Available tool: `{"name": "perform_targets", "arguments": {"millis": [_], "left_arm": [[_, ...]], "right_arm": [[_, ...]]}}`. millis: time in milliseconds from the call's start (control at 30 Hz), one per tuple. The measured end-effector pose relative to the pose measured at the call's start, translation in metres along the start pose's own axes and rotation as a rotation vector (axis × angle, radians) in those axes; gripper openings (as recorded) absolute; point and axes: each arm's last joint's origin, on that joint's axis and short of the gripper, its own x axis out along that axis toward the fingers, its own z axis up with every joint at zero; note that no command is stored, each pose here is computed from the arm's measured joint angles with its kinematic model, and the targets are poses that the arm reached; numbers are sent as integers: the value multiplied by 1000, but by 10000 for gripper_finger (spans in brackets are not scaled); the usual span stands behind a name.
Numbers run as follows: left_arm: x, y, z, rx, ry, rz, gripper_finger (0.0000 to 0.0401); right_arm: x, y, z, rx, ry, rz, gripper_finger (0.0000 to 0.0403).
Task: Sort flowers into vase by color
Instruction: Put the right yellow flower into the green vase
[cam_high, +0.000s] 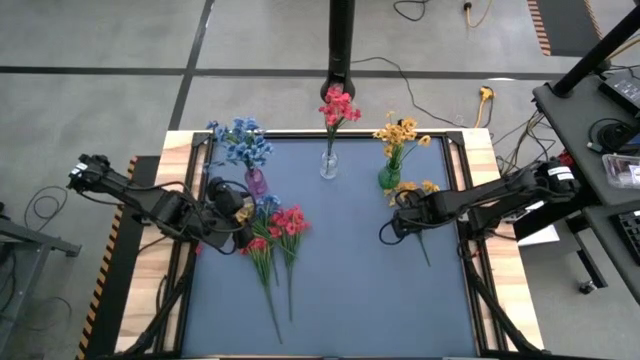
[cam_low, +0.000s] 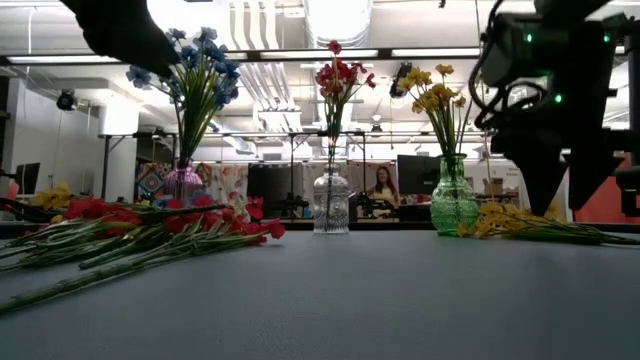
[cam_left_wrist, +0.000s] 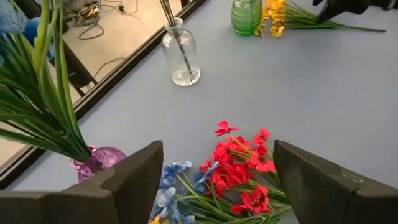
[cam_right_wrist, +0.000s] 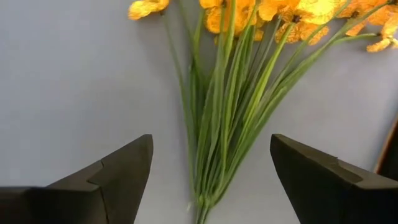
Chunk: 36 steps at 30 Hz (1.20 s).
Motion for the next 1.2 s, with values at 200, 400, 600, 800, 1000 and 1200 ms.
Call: {"name": "perform_targets", "arguments": {"millis": [200, 400, 600, 800, 1000, 1200], "left_arm": [[0, 0, 1, 17, -10, 11, 285], [0, 0, 1, 17, -16, 19, 285], [0, 0, 1, 18, -16, 20, 285], [0, 0, 1, 18, -16, 19, 285], [0, 0, 1, 22, -16, 19, 285], [0, 0, 1, 22, -16, 19, 285]], "right_arm": [[16, -2, -4, 13, 16, 48, 292], [12, 15, -13, -39, 75, 237, 273], [-3, 27, -27, -123, 158, 330, 256], [-9, 28, -34, -139, 174, 317, 251], [-9, 28, -34, -134, 168, 312, 251], [-9, 28, -34, -132, 169, 312, 251]]}}
